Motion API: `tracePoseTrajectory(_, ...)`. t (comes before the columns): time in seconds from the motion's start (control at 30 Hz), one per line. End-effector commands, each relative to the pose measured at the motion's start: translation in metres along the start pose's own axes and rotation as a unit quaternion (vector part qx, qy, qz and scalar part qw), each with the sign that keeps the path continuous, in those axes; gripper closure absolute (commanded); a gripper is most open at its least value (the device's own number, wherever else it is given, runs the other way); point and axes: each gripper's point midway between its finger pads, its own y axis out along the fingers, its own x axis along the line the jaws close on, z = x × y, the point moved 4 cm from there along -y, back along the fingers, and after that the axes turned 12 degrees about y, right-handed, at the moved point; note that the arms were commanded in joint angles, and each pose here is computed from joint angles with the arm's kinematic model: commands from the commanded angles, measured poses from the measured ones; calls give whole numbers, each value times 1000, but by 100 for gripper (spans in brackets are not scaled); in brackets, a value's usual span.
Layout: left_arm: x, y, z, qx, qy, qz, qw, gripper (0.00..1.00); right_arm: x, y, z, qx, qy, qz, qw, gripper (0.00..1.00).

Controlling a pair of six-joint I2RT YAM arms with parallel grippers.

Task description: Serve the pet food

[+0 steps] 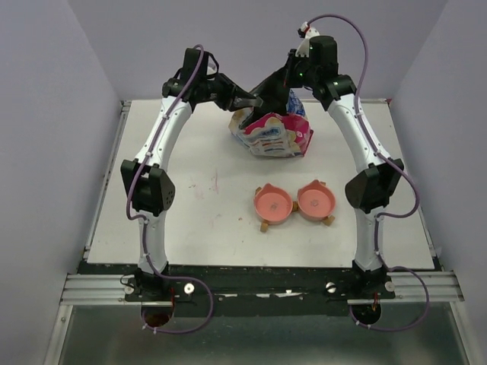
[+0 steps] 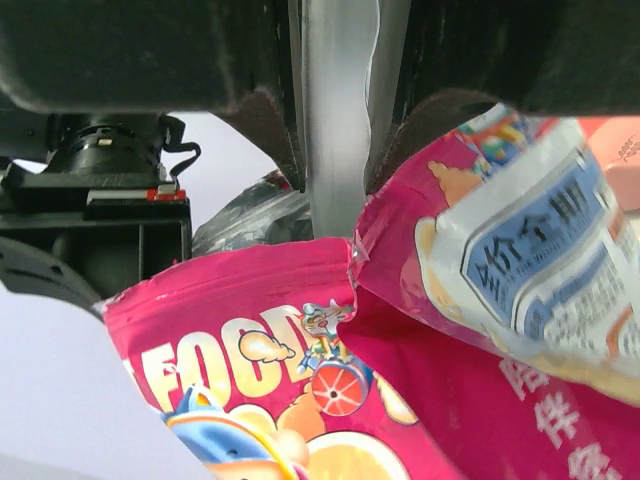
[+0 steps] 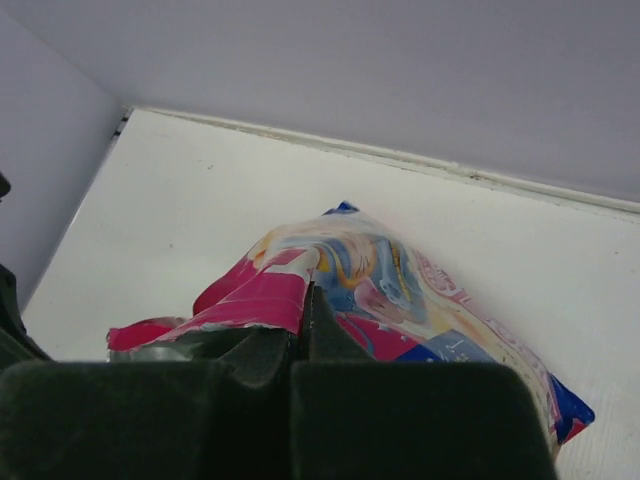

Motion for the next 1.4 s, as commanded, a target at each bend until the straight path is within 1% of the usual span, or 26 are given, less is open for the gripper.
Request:
tracePoseTrajectory(0.0, -2, -24, -10, -29, 4, -4, 1000, 100, 101, -99, -121, -207, -36, -201, 957, 100)
tracePoseTrajectory(0.07, 7, -26, 5, -16, 18, -8, 1000, 100, 96, -98, -96, -176, -31, -198, 964, 100)
tracePoseTrajectory(0.17, 31, -31, 29, -3, 27, -30, 999, 100, 90, -99, -69, -155, -31, -179, 971, 100)
tracePoseTrajectory(0.27, 44, -37, 45, -7, 49, -43, 998, 100, 84, -101, -57, -129, -32, -168, 977, 100)
tracePoseTrajectory(0.4, 52, -50, 60, -20, 86, -70, 994, 100, 79, -103, -46, -116, -34, -155, 980, 100)
tracePoseTrajectory(0.5, 55, -52, 67, -27, 113, -79, 990, 100, 78, -104, -42, -108, -33, -155, 982, 100)
tracePoseTrajectory(0.6, 46, -55, 74, -41, 163, -86, 982, 100, 79, -105, -37, -99, -40, -153, 982, 100)
tracePoseTrajectory(0.67, 41, -60, 78, -63, 195, -133, 970, 100, 81, -105, -33, -94, -49, -150, 983, 100)
tracePoseTrajectory(0.7, 35, -65, 79, -72, 199, -152, 965, 100, 82, -104, -30, -90, -53, -148, 983, 100)
tracePoseTrajectory(0.73, 36, -64, 81, -74, 195, -169, 963, 100, 83, -104, -28, -88, -57, -148, 983, 100)
tracePoseTrajectory(0.8, 38, -61, 84, -69, 167, -184, 966, 100, 87, -107, -25, -88, -63, -146, 983, 100)
tracePoseTrajectory(0.87, 42, -56, 87, -68, 125, -195, 970, 100, 92, -108, -21, -87, -65, -139, 984, 100)
tracePoseTrajectory(0.97, 54, -50, 89, -67, 41, -226, 971, 100, 96, -113, -18, -88, -62, -130, 986, 100)
tracePoseTrajectory(1.03, 56, -41, 91, -64, 3, -224, 972, 100, 98, -116, -16, -88, -57, -131, 986, 100)
tracePoseTrajectory(1.13, 51, -24, 88, -65, -7, -181, 981, 100, 99, -118, -14, -87, -56, -134, 986, 100)
tracePoseTrajectory(1.17, 51, -20, 89, -59, -6, -178, 982, 100, 98, -118, -13, -84, -56, -133, 986, 100)
tracePoseTrajectory(1.27, 54, -16, 92, -54, 3, -191, 980, 100, 97, -120, -10, -81, -59, -131, 986, 100)
tracePoseTrajectory(1.37, 68, -12, 95, -71, -1, -203, 976, 100, 98, -122, -9, -83, -59, -134, 986, 100)
